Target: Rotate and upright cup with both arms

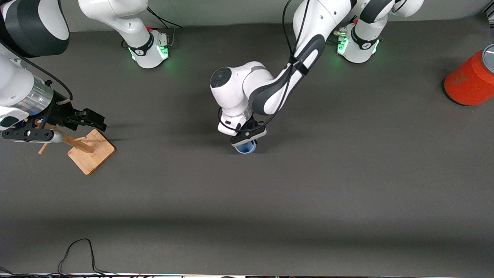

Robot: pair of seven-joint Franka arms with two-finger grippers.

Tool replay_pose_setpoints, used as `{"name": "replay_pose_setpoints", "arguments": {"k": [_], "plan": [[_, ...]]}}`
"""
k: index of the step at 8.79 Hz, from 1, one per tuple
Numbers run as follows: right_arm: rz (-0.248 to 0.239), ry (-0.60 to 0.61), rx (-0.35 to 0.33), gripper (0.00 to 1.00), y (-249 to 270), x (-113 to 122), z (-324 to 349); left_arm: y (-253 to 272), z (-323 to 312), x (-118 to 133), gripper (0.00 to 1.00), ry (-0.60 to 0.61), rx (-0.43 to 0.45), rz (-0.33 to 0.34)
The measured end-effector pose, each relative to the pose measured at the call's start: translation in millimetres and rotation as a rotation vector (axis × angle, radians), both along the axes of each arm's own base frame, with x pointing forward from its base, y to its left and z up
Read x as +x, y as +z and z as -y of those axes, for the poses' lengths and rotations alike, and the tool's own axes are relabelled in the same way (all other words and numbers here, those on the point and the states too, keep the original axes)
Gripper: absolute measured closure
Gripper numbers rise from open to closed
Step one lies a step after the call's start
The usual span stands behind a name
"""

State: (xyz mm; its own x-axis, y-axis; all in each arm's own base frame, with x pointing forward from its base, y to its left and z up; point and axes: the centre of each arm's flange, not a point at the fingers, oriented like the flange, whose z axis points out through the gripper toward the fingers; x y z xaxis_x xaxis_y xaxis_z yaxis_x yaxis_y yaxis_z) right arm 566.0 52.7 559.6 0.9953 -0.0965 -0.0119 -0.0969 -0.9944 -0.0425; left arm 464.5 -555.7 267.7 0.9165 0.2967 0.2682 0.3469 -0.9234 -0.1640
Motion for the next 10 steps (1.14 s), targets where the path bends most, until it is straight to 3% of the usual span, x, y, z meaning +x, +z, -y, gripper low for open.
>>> {"name": "replay_pose_setpoints", "arguments": {"k": [2,5,6,10], "plan": [[0.001,-0.001,0.0,0.0,0,0,1,-9,11,-16,0.93,0.021,-0.024,0.016],[0.004,-0.004,0.0,0.0,1,1,2,-9,12,-13,0.91,0.028,-0.046,0.029],[0.004,-0.005,0.0,0.0,1,1,2,-9,12,-12,0.79,0.029,-0.045,0.03],[0.014,-0.001,0.001,0.0,7,1,2,6,4,5,0.06,0.025,-0.056,0.046]]}}
